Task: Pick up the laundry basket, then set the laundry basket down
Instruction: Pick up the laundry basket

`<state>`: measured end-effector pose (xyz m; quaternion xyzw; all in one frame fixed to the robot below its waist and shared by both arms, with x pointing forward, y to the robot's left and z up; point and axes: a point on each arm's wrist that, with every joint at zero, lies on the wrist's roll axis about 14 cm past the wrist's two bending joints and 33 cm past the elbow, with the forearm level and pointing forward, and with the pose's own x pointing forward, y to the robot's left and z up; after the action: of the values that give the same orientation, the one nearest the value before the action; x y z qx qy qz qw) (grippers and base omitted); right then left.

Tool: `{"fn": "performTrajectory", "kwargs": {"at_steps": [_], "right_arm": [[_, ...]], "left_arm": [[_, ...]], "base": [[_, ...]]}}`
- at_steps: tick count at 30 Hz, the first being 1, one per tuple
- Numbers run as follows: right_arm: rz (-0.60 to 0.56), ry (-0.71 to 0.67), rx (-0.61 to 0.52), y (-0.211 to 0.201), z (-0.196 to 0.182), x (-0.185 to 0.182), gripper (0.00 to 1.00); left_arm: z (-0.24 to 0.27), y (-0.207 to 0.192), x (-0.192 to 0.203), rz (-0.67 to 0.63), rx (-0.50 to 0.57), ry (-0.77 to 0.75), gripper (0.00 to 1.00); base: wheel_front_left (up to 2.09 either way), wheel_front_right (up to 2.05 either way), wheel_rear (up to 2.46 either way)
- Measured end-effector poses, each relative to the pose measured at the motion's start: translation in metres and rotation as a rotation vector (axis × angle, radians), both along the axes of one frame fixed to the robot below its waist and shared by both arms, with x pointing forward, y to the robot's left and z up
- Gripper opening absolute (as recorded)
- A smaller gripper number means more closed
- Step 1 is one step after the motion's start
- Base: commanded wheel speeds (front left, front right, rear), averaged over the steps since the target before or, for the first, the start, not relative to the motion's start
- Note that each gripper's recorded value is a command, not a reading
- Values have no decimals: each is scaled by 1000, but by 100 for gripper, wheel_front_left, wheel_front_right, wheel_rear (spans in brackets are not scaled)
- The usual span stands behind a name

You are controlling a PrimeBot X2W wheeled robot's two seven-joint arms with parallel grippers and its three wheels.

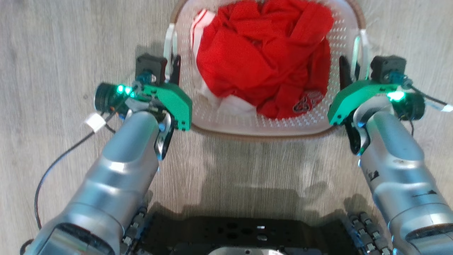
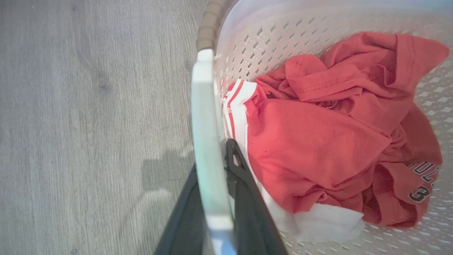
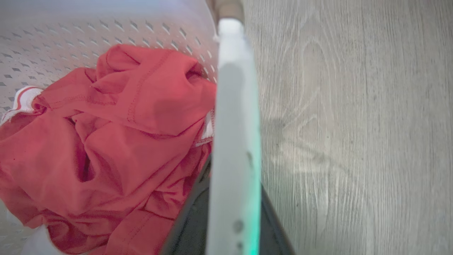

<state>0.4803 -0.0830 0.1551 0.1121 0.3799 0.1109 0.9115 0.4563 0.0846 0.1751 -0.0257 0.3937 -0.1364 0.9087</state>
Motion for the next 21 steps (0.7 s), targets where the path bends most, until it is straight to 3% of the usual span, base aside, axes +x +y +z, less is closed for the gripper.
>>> {"fn": "performTrajectory", "kwargs": {"at_steps": [21], "right_arm": [[45, 88, 7, 4, 62, -42, 0]], "left_arm": [[47, 0, -50, 11, 16, 40, 0]], "base": [[0, 0, 0]]}}
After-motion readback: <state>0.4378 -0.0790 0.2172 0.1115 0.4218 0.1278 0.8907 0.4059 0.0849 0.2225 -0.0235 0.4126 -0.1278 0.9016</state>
